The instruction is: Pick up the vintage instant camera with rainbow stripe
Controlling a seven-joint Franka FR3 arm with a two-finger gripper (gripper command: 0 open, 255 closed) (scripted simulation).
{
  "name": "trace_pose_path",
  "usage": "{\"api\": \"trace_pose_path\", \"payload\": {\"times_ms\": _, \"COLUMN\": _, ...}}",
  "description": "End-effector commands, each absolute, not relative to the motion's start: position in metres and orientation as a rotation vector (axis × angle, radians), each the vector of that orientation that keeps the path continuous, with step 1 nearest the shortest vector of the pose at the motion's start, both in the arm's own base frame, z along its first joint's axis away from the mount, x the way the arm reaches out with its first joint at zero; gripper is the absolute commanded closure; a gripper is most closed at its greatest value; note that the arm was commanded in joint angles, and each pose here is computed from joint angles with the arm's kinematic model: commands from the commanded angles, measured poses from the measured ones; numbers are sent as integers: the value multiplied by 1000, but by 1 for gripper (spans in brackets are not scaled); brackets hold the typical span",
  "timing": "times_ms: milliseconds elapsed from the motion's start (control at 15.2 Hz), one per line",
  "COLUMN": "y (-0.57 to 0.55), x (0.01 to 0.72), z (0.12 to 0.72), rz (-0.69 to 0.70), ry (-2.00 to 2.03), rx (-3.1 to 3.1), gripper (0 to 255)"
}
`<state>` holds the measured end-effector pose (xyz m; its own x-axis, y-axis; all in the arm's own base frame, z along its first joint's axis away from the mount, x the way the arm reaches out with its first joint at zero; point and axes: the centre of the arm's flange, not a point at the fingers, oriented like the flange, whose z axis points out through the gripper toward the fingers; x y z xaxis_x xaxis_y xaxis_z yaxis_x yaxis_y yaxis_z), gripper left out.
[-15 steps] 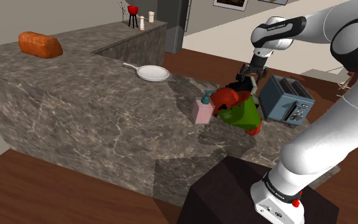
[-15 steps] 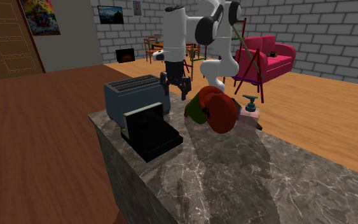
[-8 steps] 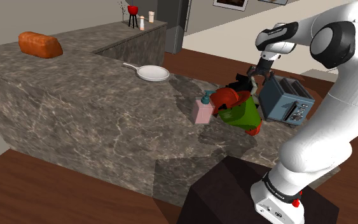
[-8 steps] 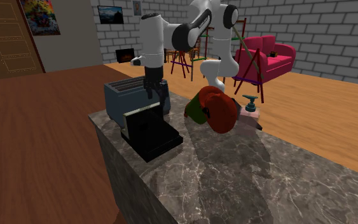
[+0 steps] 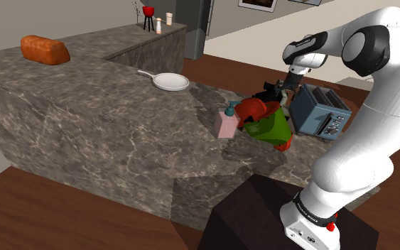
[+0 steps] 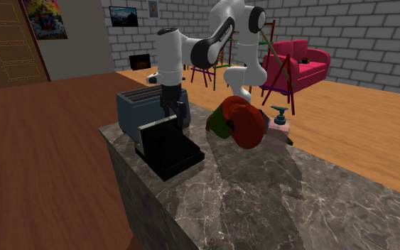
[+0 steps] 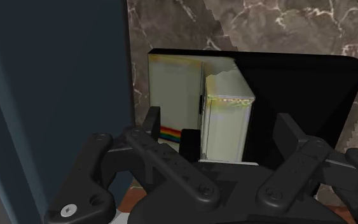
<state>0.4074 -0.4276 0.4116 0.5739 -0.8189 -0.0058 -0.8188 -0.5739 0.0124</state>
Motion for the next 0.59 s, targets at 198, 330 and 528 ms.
{"api": "trace_pose_path", "payload": {"times_ms": 198, "y": -427, "x": 408, "z": 409, "rz": -16, "ry": -1446, "rx": 2780, "gripper": 255}}
{"api": "trace_pose_path", "payload": {"times_ms": 330, "y": -427, "x": 407, "z": 410, "rz": -16, "ry": -1446, "rx": 2780, "gripper": 255}}
{"api": "trace_pose_path", "payload": {"times_ms": 528, "y": -427, "x": 407, "z": 410, "rz": -16, "ry": -1446, "rx": 2780, "gripper": 255}}
